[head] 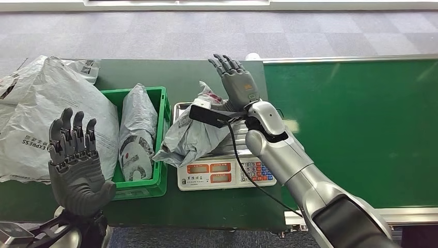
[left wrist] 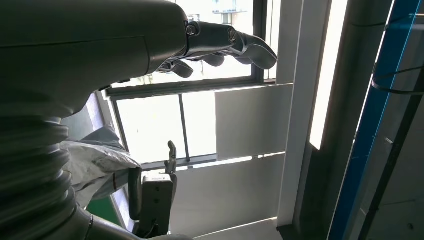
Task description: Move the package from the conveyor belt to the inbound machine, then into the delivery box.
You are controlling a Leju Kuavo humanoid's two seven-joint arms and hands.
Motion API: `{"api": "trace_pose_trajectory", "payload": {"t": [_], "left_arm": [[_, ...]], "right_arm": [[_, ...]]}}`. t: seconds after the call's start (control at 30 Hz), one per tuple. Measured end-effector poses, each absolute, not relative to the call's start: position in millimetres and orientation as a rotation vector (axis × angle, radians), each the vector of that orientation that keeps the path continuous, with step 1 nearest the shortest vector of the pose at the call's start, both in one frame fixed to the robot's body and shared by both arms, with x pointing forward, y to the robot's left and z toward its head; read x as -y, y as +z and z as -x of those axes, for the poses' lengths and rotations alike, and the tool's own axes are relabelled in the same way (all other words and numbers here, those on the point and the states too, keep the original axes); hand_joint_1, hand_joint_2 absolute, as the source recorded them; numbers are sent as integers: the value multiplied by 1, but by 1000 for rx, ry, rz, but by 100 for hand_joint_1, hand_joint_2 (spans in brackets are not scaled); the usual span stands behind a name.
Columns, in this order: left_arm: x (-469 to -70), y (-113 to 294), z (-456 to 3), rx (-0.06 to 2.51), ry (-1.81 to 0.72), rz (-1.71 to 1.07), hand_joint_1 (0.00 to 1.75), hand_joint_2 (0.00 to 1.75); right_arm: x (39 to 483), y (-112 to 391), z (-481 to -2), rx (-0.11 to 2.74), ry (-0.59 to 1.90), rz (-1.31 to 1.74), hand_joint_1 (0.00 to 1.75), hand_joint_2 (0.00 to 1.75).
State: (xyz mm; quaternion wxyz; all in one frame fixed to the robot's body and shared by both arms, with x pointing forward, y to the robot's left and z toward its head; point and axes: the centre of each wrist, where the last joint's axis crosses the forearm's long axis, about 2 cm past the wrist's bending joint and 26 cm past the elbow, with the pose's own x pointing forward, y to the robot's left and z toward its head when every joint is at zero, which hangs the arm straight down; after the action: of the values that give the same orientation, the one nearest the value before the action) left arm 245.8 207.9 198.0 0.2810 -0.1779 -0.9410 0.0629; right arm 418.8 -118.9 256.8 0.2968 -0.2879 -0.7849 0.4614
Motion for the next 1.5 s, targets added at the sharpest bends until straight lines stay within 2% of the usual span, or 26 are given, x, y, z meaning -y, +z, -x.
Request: {"api": "trace_pose_trajectory", "payload": {"t": [0.1,0.2,0.27,0.4,0.5,0.63,1.17,1.23,1.3,1.4,1.5], "left_arm": [[-208,198,-246,2522,169,477,0,175],[-209,198,-246,2521,168,478,0,175],[-209,198,-246,2521,166,478,0,175],[-210,197,-246,2521,163,477,0,175],[-209,198,-247,2524,162,478,0,175],[-210,200,-249,2531,159,478,0,175],[-211,205,-248,2554,146,469,0,175],[-211,206,-247,2558,125,452,0,175],[-212,203,-245,2555,67,406,0,175],[-214,195,-241,2516,-42,326,0,175],[-212,185,-243,2453,-133,277,0,175]], "right_arm": [[119,256,-419,2072,1232,676,0,0],[121,256,-422,2015,1197,390,0,0],[123,256,-424,1947,1123,122,0,0],[132,260,-428,1779,807,-646,0,0],[141,263,-432,1747,605,-950,0,0],[144,270,-436,1739,497,-1036,0,0],[142,274,-438,1743,439,-1069,0,0],[140,275,-439,1805,416,-992,0,87],[140,280,-440,1999,400,-712,0,175],[142,305,-431,2431,370,4,0,175],[143,334,-401,2826,307,618,0,175]]}}
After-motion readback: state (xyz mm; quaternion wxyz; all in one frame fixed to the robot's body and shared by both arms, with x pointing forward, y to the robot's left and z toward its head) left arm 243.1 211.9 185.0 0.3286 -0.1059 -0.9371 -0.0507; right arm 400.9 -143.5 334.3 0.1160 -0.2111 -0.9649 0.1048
